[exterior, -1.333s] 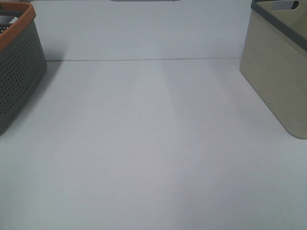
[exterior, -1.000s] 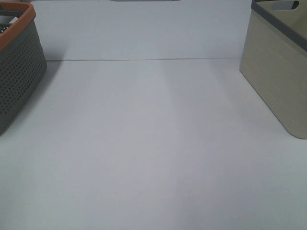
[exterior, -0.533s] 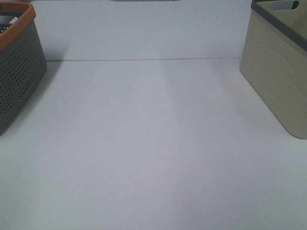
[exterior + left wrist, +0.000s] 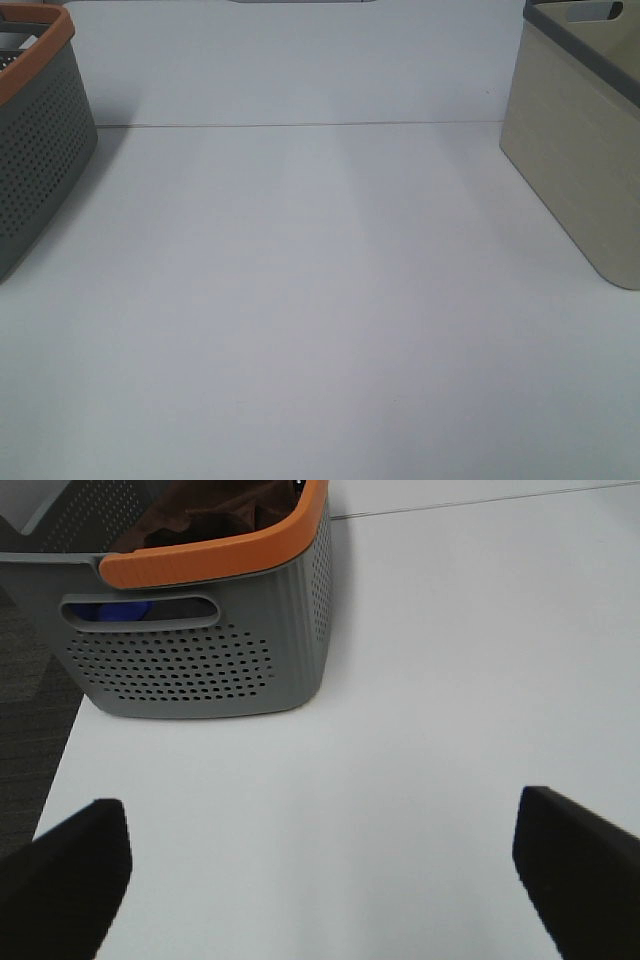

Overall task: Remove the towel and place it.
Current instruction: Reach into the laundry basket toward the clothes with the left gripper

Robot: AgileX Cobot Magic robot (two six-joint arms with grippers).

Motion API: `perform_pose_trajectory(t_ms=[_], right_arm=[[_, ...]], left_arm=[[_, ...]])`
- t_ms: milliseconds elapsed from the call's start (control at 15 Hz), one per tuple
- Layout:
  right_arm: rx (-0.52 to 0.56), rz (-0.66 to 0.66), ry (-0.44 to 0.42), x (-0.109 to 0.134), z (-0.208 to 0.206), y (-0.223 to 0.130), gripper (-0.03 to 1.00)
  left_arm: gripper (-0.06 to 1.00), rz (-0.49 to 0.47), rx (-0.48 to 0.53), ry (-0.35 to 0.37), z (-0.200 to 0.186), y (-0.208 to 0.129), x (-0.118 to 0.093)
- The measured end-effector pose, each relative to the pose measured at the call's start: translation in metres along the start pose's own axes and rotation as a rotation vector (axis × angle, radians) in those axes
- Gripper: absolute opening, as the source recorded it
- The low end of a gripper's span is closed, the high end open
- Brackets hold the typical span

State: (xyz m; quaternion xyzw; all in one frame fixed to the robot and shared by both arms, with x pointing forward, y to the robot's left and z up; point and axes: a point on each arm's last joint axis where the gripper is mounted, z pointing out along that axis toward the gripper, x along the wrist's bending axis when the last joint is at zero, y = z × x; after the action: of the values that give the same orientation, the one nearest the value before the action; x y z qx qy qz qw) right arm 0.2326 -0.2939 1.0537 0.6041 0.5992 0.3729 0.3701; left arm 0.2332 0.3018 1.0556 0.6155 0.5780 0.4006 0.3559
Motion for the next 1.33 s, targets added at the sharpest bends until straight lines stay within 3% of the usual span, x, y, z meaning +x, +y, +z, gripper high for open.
perform_pose_trajectory(t_ms=[533, 933, 1333], right_arm=[[0.000, 0.000, 0.000, 0.0000, 0.0000, 0.0000, 0.62], [0.000, 0.000, 0.000, 0.0000, 0.0000, 0.0000, 0.62], [0.000, 0.000, 0.000, 0.0000, 0.0000, 0.0000, 0.62]], left_arm=[[0.99, -0.041, -0.004, -0.044, 0.0000, 0.0006, -0.0057], [0.99, -0.043, 0.057, -0.037, 0.0084, 0.0043, -0.0042], [0.99, -0.004, 0.005, -0.022, 0.0006, 0.0004, -0.0037]])
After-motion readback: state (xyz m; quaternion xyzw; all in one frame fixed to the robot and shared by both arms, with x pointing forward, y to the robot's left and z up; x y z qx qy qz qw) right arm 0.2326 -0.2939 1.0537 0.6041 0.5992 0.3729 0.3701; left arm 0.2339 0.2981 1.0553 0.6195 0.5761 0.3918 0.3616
